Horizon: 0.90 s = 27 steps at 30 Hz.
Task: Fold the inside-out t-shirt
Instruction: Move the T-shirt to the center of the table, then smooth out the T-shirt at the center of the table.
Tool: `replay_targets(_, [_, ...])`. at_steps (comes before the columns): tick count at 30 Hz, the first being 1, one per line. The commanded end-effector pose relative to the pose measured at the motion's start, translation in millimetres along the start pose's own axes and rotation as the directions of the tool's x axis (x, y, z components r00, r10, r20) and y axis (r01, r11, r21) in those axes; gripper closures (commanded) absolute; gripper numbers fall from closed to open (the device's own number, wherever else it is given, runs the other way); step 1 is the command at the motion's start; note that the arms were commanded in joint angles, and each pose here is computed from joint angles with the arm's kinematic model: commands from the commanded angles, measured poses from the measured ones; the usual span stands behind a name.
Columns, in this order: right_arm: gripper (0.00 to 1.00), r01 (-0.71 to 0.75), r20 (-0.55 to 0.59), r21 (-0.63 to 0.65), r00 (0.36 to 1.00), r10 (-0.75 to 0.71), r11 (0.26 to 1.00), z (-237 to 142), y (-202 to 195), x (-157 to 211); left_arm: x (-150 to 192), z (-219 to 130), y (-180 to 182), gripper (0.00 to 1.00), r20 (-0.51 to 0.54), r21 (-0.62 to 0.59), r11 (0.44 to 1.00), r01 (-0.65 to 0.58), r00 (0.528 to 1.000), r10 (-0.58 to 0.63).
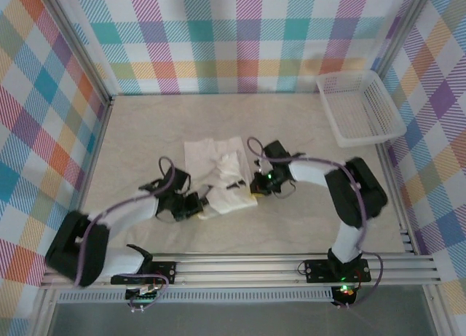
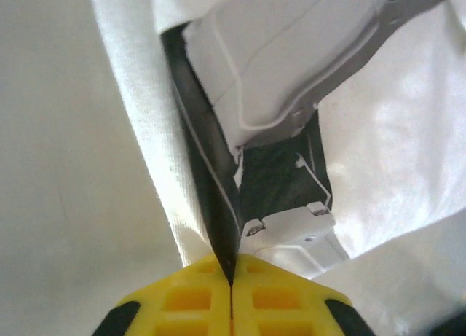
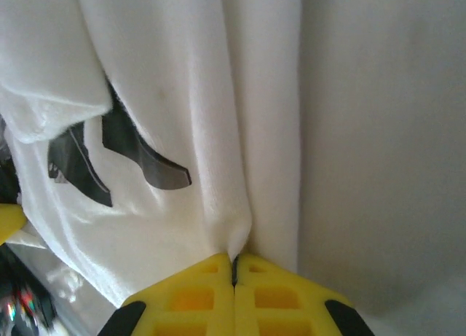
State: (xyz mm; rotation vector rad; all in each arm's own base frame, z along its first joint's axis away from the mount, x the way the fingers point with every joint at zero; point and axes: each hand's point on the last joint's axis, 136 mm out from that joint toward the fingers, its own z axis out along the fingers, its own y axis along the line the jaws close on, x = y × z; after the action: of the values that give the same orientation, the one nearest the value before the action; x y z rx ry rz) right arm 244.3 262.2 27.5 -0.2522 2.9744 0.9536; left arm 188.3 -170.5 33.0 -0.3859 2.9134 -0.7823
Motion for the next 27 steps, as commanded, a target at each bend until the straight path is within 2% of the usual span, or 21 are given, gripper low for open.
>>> replay_targets(1, [0.63, -0.025, -0.046, 0.025, 0.999, 0.026, 0.999, -4.9, -5.6, 49.8, 38.4, -8.0, 13.8, 0.55, -0.032, 0.0, 0.992, 0.123, 0.992, -0.123])
replay_targets(2, [0.57, -0.034, -0.045, 0.035, 0.998, 0.036, 0.999, -10.0, -6.7, 55.3, 37.9, -13.7, 12.1, 0.42, -0.01, 0.015, 0.992, 0.127, 0.992, -0.127])
replay_targets(3, [0.54, -0.038, -0.032, 0.05, 0.999, 0.04, 0.998, -18.0, -6.5, 57.0, 34.9, -22.6, 10.3, 0.34, 0.022, 0.022, 0.992, 0.127, 0.992, -0.127])
replay_targets(4, [0.52, -0.036, -0.011, 0.058, 0.999, 0.037, 0.998, -27.0, -3.3, 55.5, 29.3, -33.0, 8.2, 0.29, 0.064, 0.02, 0.993, 0.114, 0.991, -0.115])
replay_targets(6, [0.52, -0.032, 0.045, 0.052, 0.999, 0.03, 0.998, -42.6, 6.7, 47.5, 19.1, -49.2, 3.4, 0.27, 0.129, 0.013, 0.996, 0.086, 0.988, -0.087])
replay_targets(12, [0.54, 0.002, 0.182, 0.015, 0.983, -0.004, 1.0, -62.7, 34.8, 8.0, -7.0, -47.7, -5.1, 0.3, 0.172, 0.016, 0.995, 0.101, 0.98, -0.103])
replay_targets(17, [0.54, 0.019, 0.171, -0.042, 0.985, -0.012, 0.999, -43.1, 54.0, -21.7, -27.0, -35.2, -6.0, 0.33, 0.181, -0.019, 0.995, 0.101, 0.979, -0.096])
replay_targets(22, [0.56, 0.028, 0.122, -0.059, 0.992, -0.021, 0.998, -19.3, 60.6, -35.6, -40.0, -26.3, -1.4, 0.35, 0.184, -0.058, 0.994, 0.091, 0.98, -0.079])
replay_targets(24, [0.63, 0.041, 0.101, -0.07, 0.994, -0.034, 0.997, -13.9, 66.0, -34.7, -38.7, -20.6, 0.8, 0.37, 0.173, -0.057, 0.994, 0.098, 0.981, -0.086])
replay_targets(27, [0.79, 0.048, 0.084, -0.074, 0.996, -0.042, 0.996, -11.7, 70.2, -28.9, -36.3, -17.6, 5.2, 0.55, 0.172, -0.058, 0.992, 0.11, 0.98, -0.099])
